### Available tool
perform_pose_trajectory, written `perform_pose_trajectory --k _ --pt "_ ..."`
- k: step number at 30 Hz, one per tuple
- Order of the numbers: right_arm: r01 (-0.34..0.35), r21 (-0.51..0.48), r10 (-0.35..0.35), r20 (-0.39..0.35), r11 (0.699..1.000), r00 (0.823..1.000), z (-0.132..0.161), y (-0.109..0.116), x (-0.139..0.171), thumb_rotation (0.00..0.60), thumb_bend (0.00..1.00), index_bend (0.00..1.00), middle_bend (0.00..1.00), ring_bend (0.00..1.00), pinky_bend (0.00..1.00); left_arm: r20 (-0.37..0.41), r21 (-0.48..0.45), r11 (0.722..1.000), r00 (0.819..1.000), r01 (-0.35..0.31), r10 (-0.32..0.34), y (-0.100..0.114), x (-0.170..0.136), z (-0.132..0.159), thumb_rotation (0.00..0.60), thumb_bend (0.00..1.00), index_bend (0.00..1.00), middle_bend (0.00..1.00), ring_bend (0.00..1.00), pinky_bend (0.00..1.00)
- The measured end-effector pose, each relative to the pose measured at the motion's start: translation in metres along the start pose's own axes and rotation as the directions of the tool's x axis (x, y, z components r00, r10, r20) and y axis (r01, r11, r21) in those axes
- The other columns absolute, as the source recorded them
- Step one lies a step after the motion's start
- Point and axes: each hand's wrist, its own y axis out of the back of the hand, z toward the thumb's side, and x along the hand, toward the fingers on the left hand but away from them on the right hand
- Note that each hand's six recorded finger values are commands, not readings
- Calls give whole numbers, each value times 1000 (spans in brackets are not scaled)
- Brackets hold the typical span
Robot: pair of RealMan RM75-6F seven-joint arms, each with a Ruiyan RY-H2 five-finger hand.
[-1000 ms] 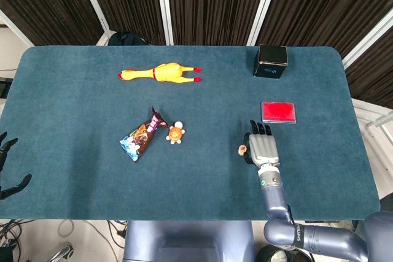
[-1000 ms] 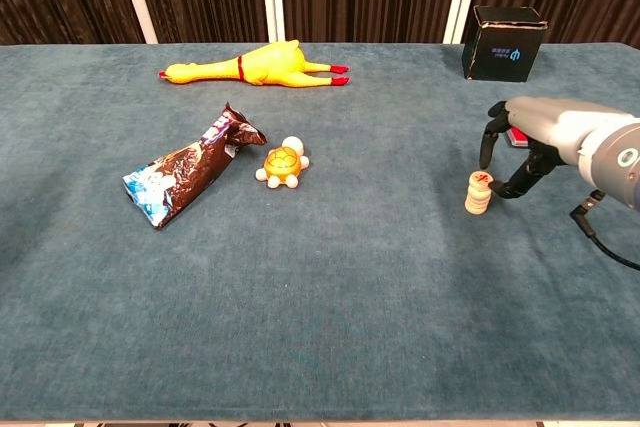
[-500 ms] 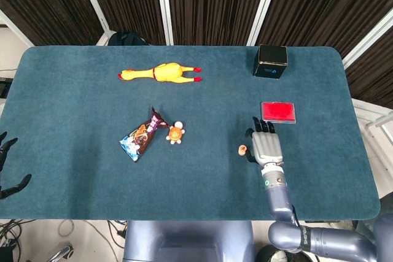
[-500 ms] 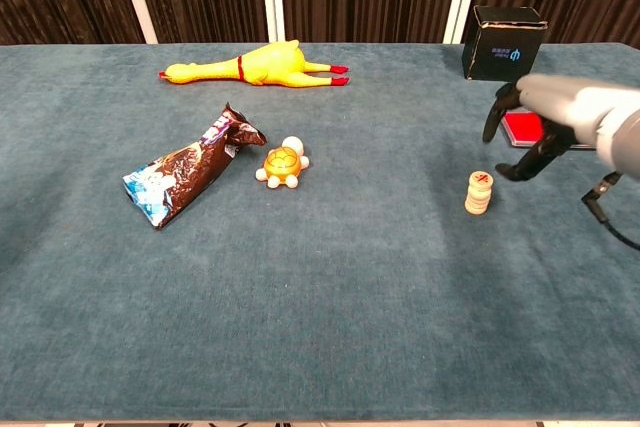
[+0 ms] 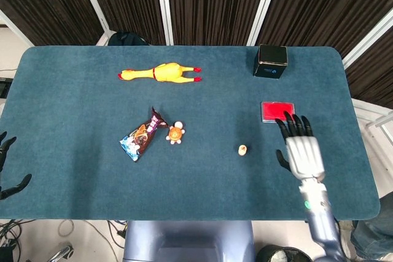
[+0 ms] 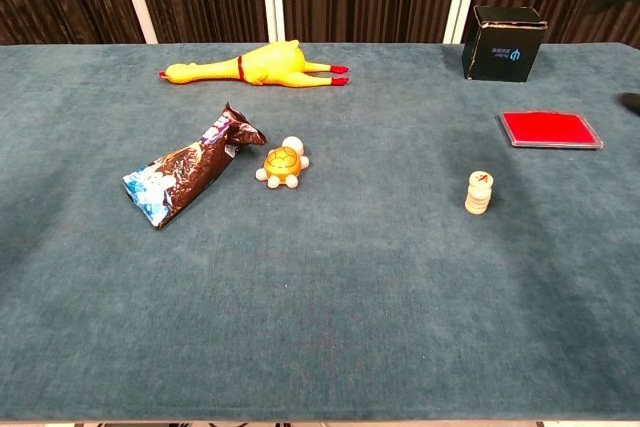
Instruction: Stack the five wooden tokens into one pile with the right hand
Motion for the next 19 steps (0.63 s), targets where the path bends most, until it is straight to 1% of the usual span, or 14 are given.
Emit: perform_pose_trajectory --k 2,5,8,10,13,16,19 --pt "19 2 -19 2 1000 1000 -17 0 23 600 395 99 0 0 0 1 1 1000 1000 -4 4 1 0 0 600 217 105 0 0 6" --pt "31 7 -32 29 999 999 -44 -5 55 600 383 82 0 0 0 1 3 1000 1000 -8 8 1 0 0 600 219 104 0 0 6" --pt "21 48 -23 52 999 998 -65 -14 74 600 383 74 0 0 0 1 5 1000 1000 -10 10 1 0 0 600 218 102 0 0 6" --pt "12 63 -17 64 998 998 -75 -20 81 600 383 72 0 0 0 -1 6 1000 1000 -10 10 1 -1 -1 600 218 101 0 0 5" --pt "12 57 -17 92 998 996 -90 -27 89 600 383 72 0 0 0 -4 9 1000 1000 -8 8 1 -1 -1 600 218 101 0 0 5" --pt "34 55 -40 114 998 993 -102 -28 90 600 382 71 0 0 0 -6 13 1000 1000 -5 5 1 0 -1 600 219 101 0 0 5" --pt "60 47 -65 127 997 990 -107 -27 91 600 383 71 0 0 0 -7 18 1000 1000 -1 1 0 0 -1 600 218 101 0 0 5"
